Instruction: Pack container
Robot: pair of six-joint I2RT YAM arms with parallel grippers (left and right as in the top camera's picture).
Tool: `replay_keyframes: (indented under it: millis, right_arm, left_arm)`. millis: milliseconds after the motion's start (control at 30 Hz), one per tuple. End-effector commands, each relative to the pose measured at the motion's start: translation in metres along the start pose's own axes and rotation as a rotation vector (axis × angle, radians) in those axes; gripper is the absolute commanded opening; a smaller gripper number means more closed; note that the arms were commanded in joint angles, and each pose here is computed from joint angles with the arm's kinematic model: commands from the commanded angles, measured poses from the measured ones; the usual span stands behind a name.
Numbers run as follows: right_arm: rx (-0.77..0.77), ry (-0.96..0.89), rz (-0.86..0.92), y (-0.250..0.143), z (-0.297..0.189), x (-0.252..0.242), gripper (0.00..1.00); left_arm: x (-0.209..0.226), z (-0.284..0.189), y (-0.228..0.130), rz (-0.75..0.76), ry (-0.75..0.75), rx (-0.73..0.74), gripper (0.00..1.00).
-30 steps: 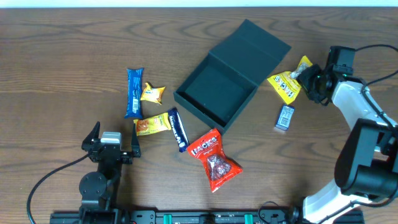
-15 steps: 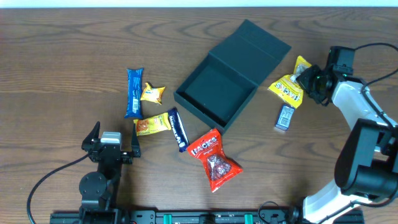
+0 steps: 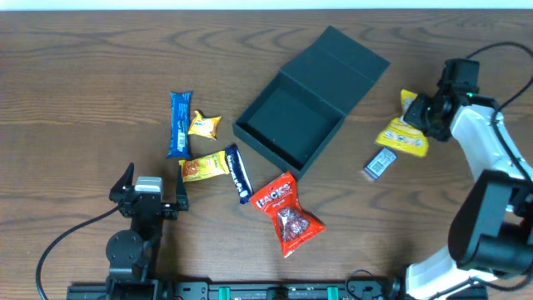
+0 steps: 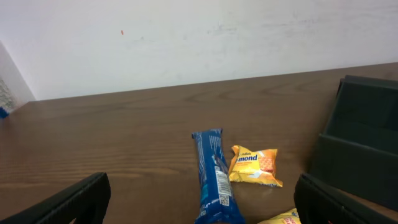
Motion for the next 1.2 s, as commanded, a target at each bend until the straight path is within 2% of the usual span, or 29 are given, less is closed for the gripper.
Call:
replay_keyframes:
  millis: [0,133,300,633,800,867,967,1167]
  right_arm:
    - [-0.117,-0.074,-0.260,0.028,-0.036,0.007,0.01]
    - [-0.085,-0.018,-0.465,0.023,-0.049,0.031,0.01]
    - [-0.001,0.140,-0.713,-0.003,-0.058,0.062,0.01]
    - [0.157,0.235,-0.999,-0.046,-0.064,0.069,0.01]
    - [0.216,0.394,-1.167,-0.071,-0.073,0.076,0.01]
    - [0.227,0.516,-1.234,-0.085,-0.081,0.083,0.01]
    - [0.173,0.765,-1.368,-0.104,-0.100,0.100,0.01]
    - [0.085,1.001,-1.454,-0.120,-0.123,0.115,0.01]
  left_arm:
    - [0.004,0.000,-0.016,-0.006,0.026,0.057,0.95]
    - [0.004,0.000,-0.016,-0.006,0.026,0.057,0.95]
    - [0.004,0.000,-0.016,-0.006,0.026,0.057,0.95]
    - [0.004,0.000,-0.016,-0.006,0.026,0.057,0.95]
    - [0.004,0.000,-0.016,-0.006,0.026,0.057,0.95]
    - [0.004,0.000,-0.016,-0.006,0.026,0.057,0.95]
    - [0.004,0.000,-0.016,-0.006,0.026,0.057,0.95]
    - [0.004,0.000,-0.016,-0.006,0.026,0.057,0.96]
Point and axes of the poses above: each gripper's point midway between its finger pads, its own z axis out along the fingers, its own x axis along the line the jaws close on, y = z × x, the point moved 3 cm from there along -z, back along the fingers, and after that the axes turned 9 degrees about -z, right-handed, at the moved point
